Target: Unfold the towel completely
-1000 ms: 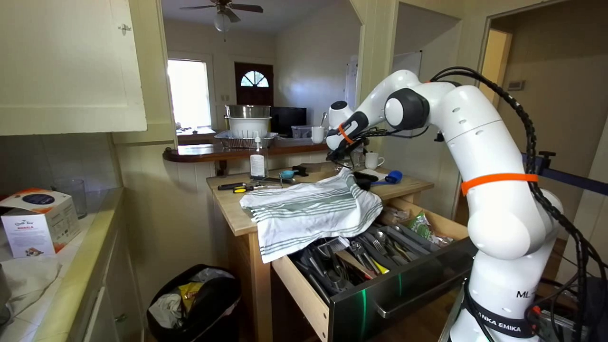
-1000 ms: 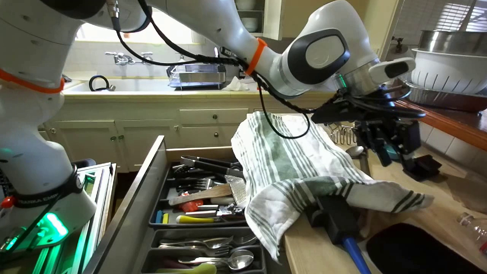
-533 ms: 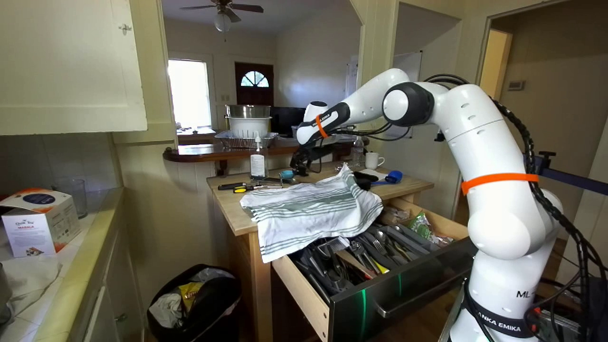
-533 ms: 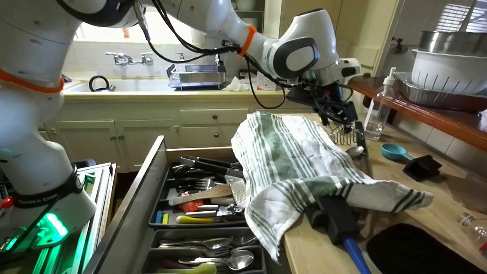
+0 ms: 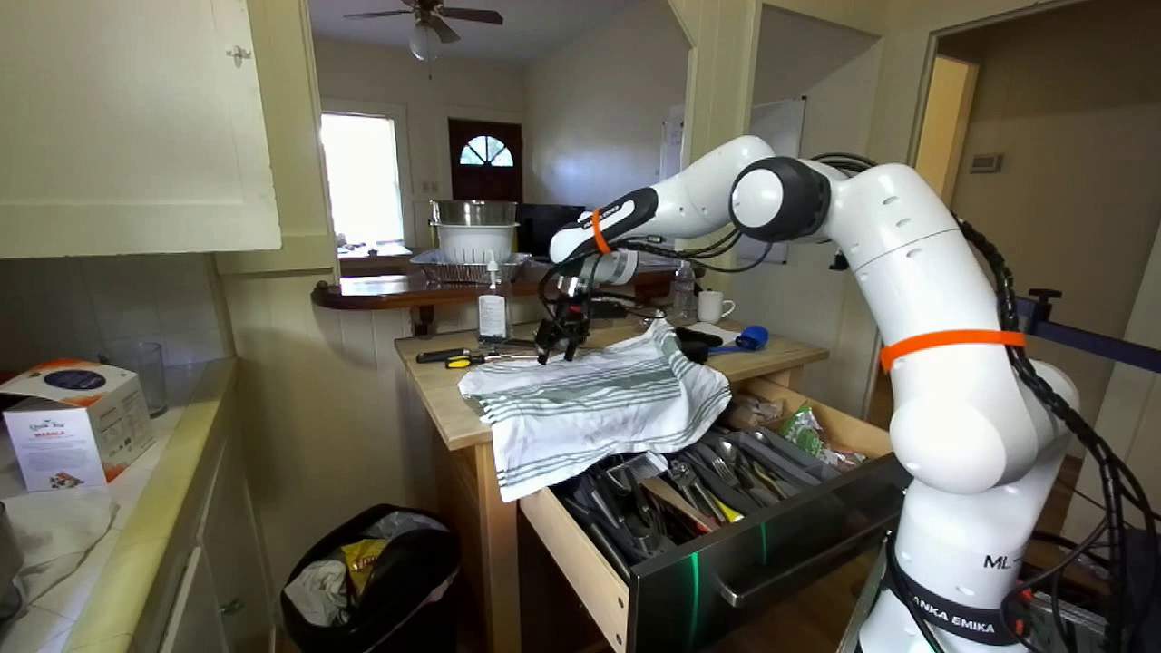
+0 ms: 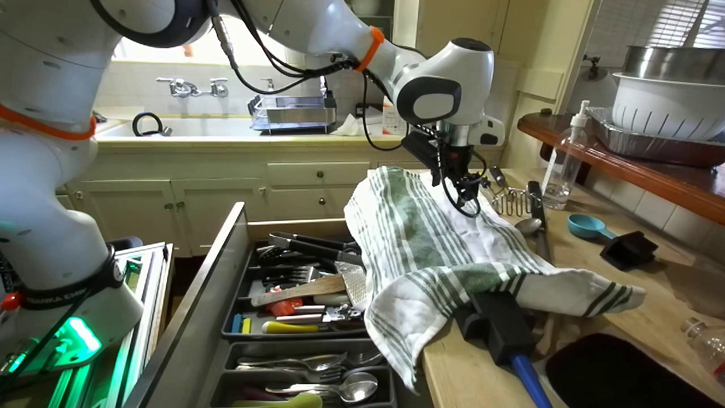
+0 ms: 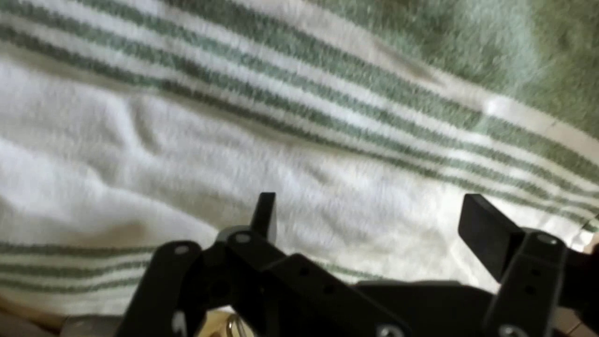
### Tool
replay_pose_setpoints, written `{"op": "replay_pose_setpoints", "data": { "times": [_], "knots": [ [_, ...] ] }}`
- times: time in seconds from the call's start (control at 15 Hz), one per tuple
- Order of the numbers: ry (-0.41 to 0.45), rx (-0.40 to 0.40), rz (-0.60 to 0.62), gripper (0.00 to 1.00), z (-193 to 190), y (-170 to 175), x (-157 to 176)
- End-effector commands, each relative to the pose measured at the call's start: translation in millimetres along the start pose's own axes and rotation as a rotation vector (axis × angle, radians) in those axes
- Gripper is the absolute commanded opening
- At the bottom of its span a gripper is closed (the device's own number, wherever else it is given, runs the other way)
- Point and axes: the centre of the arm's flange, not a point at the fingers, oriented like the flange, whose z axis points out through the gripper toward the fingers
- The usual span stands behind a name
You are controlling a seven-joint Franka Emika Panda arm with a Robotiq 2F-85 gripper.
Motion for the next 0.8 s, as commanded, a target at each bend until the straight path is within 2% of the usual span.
{"op": "replay_pose_setpoints", "data": {
  "times": [0.0, 0.73],
  "knots": [
    [-0.080, -0.008, 0.005, 1.00, 22, 5, -1],
    [-0.046, -0.028, -0.174, 1.00, 67, -62, 28]
  ]
}}
